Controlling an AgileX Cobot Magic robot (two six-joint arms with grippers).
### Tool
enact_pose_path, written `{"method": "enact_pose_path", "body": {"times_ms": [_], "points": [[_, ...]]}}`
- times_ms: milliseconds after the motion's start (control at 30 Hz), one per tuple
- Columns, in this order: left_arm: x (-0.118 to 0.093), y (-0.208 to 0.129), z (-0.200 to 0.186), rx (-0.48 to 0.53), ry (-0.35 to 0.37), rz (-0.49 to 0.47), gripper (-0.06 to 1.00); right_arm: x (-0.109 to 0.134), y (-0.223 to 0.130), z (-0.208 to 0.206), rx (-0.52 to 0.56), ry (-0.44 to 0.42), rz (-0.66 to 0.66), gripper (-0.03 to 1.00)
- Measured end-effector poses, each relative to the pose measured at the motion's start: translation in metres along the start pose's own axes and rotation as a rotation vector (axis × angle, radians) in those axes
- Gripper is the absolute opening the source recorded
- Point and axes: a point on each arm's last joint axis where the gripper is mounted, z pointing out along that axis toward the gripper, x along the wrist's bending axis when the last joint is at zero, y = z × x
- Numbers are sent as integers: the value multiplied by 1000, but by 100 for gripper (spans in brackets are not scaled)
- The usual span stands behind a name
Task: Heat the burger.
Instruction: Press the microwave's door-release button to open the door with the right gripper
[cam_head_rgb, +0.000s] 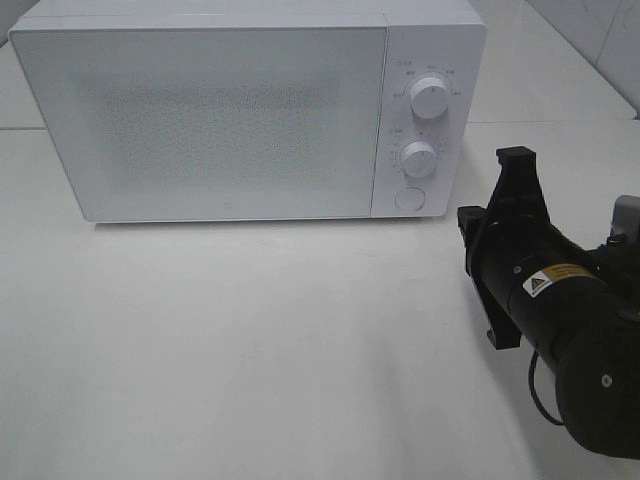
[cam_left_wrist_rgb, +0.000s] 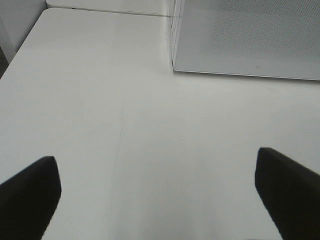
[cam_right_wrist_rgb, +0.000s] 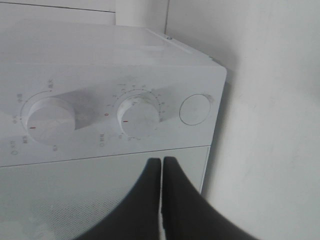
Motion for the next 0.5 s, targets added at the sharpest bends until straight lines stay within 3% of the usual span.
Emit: {"method": "enact_pose_path", "body": {"times_ms": [500], "points": [[0, 0, 0, 0, 0, 0, 98, -22, -13, 21, -42, -86, 68, 2]]}}
